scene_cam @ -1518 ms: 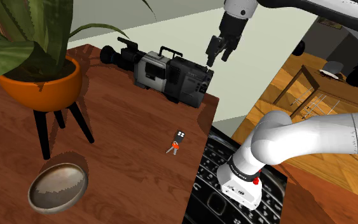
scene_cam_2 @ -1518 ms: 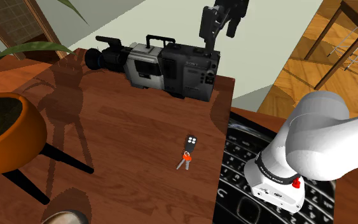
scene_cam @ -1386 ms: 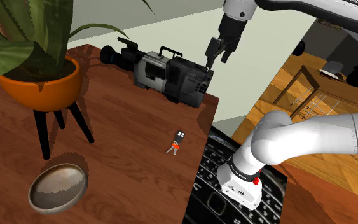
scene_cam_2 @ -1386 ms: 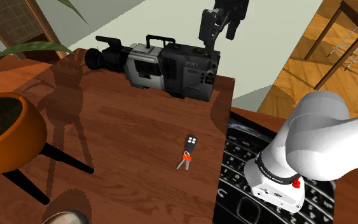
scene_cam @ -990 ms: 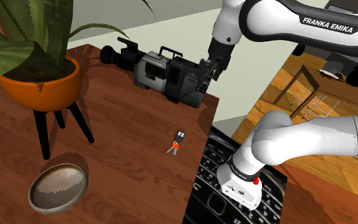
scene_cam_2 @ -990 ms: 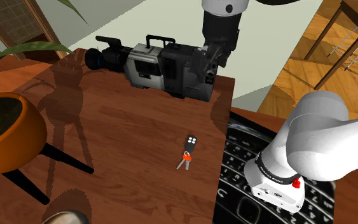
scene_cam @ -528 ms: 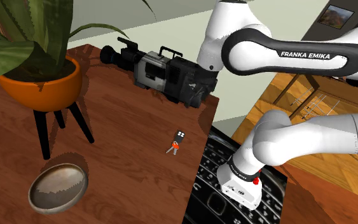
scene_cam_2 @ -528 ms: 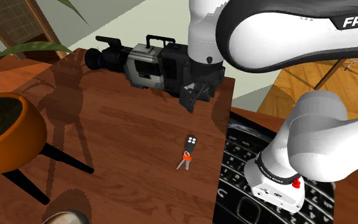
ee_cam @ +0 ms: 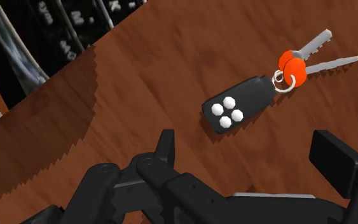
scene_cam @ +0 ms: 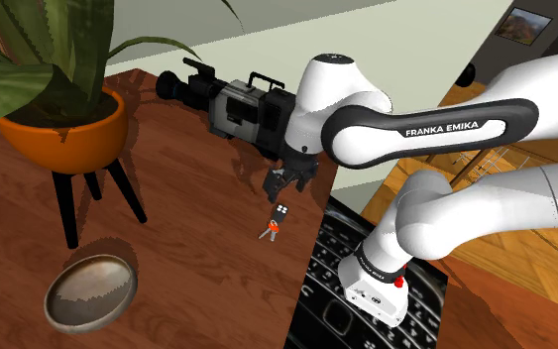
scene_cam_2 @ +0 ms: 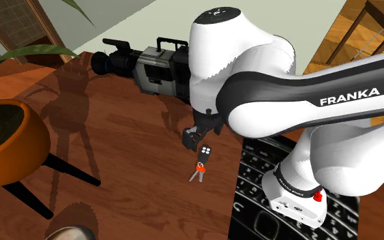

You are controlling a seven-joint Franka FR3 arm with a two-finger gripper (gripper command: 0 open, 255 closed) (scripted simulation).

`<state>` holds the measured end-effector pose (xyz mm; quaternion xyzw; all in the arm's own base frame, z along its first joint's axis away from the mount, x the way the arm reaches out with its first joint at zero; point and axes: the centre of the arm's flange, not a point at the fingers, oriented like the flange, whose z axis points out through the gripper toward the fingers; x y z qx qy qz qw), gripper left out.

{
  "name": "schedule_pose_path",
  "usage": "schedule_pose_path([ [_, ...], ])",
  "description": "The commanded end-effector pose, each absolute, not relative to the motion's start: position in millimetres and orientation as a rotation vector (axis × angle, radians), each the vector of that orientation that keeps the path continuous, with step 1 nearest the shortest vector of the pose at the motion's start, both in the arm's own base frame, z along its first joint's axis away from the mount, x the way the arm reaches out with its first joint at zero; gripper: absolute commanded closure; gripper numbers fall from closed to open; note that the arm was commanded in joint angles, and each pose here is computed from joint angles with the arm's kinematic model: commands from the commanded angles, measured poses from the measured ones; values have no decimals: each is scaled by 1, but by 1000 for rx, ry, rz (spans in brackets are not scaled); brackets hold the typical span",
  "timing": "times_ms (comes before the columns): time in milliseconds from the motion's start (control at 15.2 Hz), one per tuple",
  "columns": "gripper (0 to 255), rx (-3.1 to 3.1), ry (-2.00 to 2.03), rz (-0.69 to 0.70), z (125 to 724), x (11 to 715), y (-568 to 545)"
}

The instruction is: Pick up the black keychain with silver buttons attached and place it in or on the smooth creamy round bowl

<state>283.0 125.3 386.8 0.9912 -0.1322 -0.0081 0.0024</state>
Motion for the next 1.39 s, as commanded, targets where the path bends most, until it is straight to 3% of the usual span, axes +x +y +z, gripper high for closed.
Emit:
schedule_pose_path([
  [0, 0, 3112, -423, -25, 374, 283, 130],
  [396, 0, 3112, -423, -25, 339, 282, 130],
  [924, 0, 3112, -423, -25, 339, 282, 130],
  [990, 255, 3112, -423, -25, 339, 282, 130],
  [1320, 255, 3112, -423, -25, 339, 282, 130],
])
